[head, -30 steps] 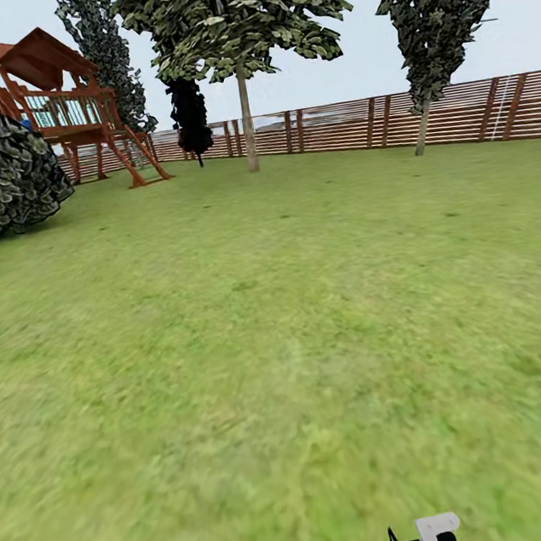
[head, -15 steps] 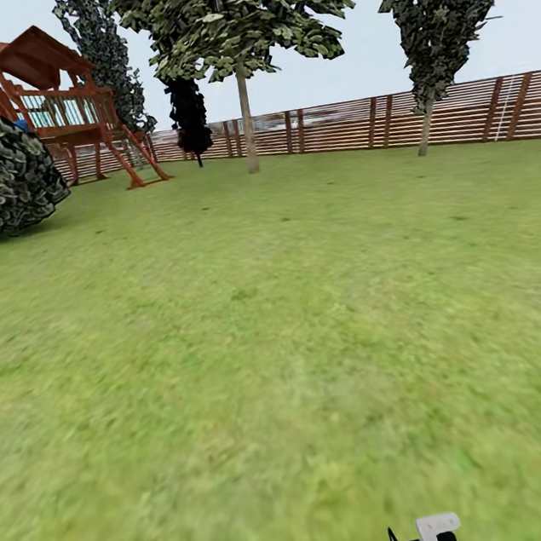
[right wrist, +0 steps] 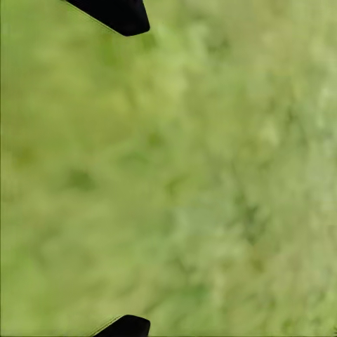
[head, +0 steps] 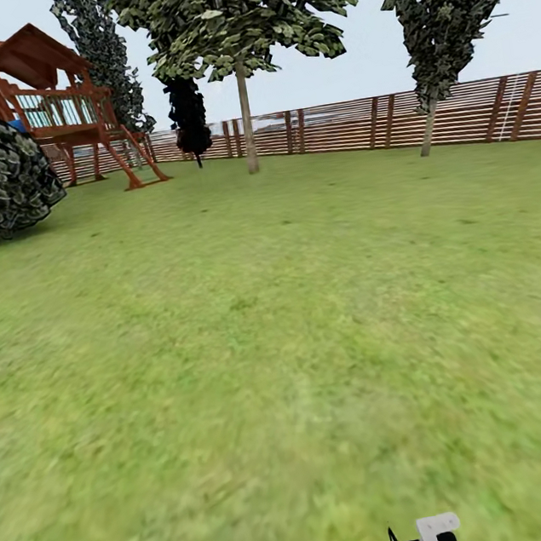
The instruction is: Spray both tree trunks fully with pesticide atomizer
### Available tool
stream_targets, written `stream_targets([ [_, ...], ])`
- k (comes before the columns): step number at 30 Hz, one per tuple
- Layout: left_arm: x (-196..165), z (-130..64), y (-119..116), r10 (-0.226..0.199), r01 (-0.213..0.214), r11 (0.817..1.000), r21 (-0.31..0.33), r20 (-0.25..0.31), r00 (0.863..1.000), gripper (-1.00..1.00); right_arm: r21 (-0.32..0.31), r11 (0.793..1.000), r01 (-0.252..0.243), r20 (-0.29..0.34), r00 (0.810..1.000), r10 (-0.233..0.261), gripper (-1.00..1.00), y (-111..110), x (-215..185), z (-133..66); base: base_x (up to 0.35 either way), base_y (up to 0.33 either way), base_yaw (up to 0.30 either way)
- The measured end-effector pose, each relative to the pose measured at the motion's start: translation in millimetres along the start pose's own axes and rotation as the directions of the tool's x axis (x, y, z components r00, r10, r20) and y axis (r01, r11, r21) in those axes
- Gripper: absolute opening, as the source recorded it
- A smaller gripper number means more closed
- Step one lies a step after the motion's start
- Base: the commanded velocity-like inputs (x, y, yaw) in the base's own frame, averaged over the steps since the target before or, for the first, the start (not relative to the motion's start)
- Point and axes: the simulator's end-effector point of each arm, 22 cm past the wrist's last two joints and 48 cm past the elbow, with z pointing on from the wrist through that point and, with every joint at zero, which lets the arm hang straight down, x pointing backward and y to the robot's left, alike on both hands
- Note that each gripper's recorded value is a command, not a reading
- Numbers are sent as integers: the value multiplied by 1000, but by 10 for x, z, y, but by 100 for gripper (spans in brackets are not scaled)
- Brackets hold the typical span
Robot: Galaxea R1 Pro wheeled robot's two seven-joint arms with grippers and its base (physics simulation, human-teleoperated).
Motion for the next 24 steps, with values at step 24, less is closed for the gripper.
stream_targets([
  [24, 2, 0, -12, -1, 1, 1000, 1, 0, 1000, -100, 0, 1000, 0, 0, 1000, 0, 100, 0, 0, 0, 342, 0, 0],
])
